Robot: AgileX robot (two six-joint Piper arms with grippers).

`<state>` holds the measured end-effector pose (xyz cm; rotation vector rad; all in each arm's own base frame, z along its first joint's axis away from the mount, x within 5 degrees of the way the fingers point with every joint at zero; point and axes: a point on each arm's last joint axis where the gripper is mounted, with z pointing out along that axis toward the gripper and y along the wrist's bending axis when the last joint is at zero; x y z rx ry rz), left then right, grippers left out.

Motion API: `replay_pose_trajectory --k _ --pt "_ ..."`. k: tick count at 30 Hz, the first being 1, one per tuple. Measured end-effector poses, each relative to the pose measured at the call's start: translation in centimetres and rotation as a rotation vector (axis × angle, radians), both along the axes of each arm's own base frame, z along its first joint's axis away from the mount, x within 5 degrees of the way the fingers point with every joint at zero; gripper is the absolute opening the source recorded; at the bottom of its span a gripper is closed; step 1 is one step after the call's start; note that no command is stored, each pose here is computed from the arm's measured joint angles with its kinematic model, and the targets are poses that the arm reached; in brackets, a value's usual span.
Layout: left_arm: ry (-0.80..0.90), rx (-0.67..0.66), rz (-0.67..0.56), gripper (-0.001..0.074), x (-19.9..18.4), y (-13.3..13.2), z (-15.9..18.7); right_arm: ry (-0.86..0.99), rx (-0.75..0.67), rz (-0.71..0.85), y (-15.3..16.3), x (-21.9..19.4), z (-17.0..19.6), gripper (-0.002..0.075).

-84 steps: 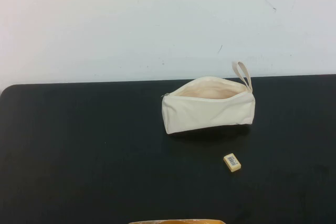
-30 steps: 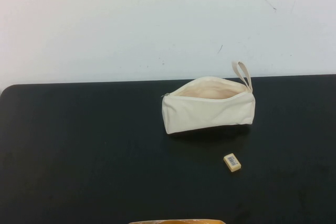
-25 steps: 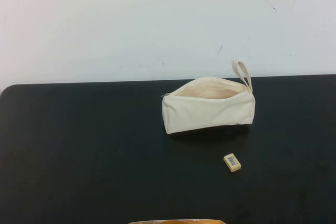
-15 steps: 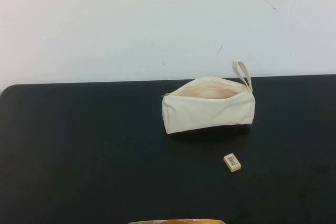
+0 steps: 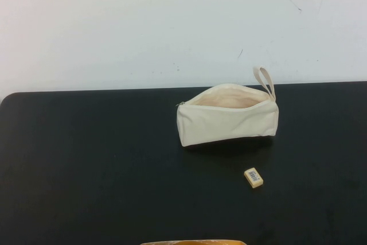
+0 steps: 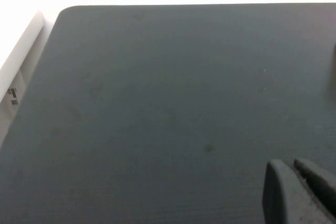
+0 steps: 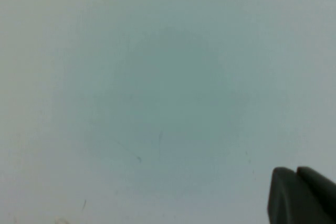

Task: Put eraser into pencil case
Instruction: Pick up the eraser from the table

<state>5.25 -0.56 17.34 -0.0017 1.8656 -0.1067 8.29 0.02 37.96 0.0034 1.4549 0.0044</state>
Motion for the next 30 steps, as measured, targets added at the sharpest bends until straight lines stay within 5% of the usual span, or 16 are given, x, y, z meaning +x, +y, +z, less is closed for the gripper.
replay_pose_trajectory --k 9,16,19,25,30 --pt "0.000 0.000 0.000 -0.0001 0.0 0.0 0.0 0.572 -0.113 0.059 0.2 5.9 -1.8 -0.0001" --pt "0.000 0.000 0.000 -0.0001 0.0 0.0 0.0 1.077 -0.125 0.138 0.4 12.0 -7.9 0.0025" --pt "0.000 0.000 0.000 -0.0001 0.0 0.0 0.0 1.210 -0.125 0.157 0.5 14.4 -10.9 0.0113" --pt "0.000 0.000 0.000 -0.0001 0.0 0.0 0.0 1.403 -0.163 0.237 2.2 18.3 -15.0 0.0434" --pt "0.000 0.000 0.000 -0.0001 0.0 0.0 0.0 1.420 -0.256 0.348 6.2 21.1 -15.3 0.0518"
